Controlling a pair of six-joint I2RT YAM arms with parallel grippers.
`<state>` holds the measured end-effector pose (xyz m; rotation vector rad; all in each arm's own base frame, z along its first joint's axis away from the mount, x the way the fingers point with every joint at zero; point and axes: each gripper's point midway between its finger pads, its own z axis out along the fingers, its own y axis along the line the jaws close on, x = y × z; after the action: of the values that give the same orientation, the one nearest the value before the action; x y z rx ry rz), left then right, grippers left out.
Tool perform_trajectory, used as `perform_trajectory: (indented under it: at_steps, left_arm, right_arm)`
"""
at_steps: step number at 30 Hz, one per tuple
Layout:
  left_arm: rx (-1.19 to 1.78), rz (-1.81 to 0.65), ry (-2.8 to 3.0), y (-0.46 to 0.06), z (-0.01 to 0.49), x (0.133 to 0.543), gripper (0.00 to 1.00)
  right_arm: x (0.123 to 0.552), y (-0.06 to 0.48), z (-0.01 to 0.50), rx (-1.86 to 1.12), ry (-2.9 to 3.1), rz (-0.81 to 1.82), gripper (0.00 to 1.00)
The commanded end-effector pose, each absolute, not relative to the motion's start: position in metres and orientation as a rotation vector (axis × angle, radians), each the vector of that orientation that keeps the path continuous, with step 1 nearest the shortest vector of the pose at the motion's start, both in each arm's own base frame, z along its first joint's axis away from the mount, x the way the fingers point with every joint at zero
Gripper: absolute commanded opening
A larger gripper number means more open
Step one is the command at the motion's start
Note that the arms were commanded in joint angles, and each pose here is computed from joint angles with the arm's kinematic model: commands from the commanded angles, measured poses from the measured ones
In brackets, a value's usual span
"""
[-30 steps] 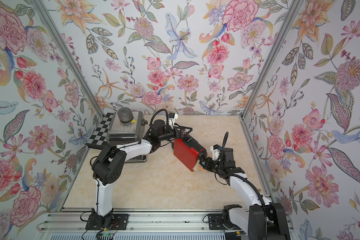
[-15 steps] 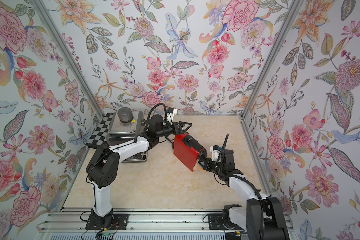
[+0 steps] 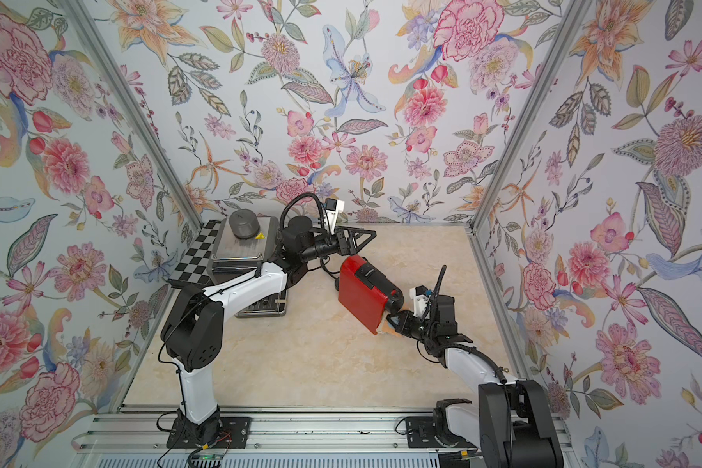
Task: Wipe the surface of a coffee machine
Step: Wipe the dirt from the surface of the coffee machine.
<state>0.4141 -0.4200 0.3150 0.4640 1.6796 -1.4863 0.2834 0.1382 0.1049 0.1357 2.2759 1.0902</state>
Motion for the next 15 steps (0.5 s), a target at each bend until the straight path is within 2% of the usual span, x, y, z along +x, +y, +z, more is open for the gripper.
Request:
perform_trajectory:
  at_steps: [1,4,15]
  left_arm:
    - [0.491,-1.549,1.655,-0.433,0.310,0.408,0.99]
    - [0.472,-1.583,1.666,-0.436,0.299,0.408,0.99]
    - [0.463,-1.601,1.701,-0.443,0.280,0.404,0.99]
  right_arm:
    - [0.288,0.145,0.156,0.059,2.124,1.131,0.00]
    - [0.282,0.142,0.158,0.062,2.129,1.112,0.00]
    - [0.286,0.141,0.092,0.145,2.264,1.106,0.00]
